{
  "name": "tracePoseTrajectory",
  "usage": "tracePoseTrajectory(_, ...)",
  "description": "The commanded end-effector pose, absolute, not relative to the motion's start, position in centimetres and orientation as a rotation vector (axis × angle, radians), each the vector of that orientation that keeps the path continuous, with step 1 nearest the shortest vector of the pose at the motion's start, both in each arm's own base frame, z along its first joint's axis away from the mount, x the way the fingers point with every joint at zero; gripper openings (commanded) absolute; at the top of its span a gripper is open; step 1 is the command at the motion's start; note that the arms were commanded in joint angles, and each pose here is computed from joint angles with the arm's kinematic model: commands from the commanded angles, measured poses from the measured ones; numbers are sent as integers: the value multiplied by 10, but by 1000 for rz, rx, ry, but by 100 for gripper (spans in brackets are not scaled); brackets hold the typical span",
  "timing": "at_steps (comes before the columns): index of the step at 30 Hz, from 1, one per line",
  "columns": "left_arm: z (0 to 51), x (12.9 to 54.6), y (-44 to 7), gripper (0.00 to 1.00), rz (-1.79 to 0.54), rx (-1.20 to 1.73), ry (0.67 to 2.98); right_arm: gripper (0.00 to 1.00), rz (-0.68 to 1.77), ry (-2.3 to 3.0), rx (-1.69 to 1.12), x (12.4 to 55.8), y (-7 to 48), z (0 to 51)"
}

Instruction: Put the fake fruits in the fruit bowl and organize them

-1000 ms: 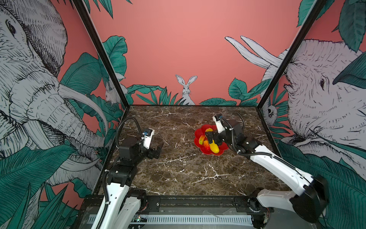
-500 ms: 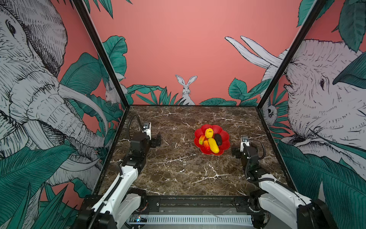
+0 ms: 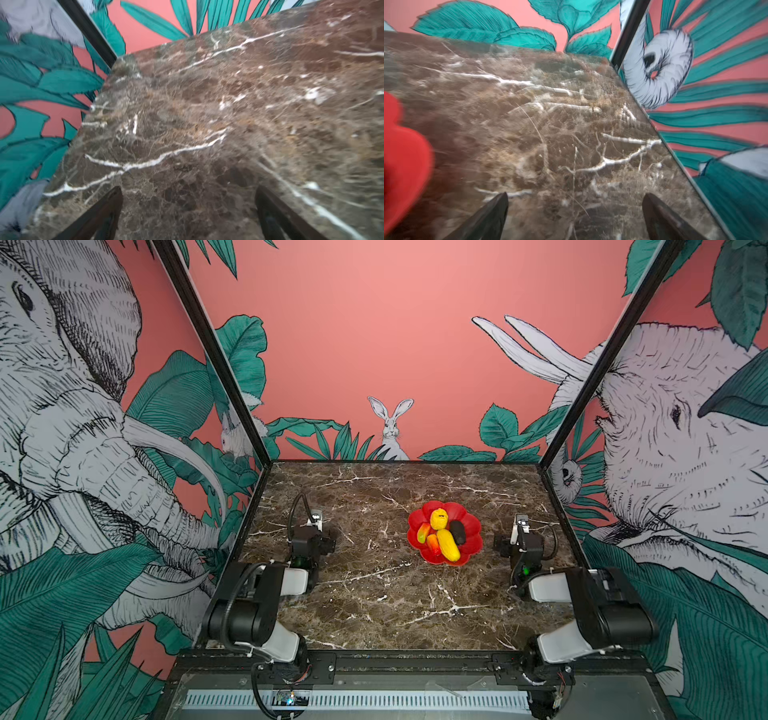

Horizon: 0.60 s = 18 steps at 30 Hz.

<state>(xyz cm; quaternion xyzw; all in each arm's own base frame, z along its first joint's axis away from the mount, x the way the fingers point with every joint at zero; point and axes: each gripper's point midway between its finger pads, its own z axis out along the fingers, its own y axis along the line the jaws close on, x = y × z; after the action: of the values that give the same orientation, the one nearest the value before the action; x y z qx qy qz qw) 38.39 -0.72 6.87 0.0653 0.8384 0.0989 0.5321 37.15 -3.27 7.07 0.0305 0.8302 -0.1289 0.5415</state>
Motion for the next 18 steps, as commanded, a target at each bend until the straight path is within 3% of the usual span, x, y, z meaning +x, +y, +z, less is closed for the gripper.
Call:
tracePoseTrajectory(1,100,399,-11,100,172,148,1873,100,-218,1894,102,387,-28,96)
tracePoseTrajectory(18,94,402,-13,100,118,164,1921,100,-219,1891,101,391,-28,96)
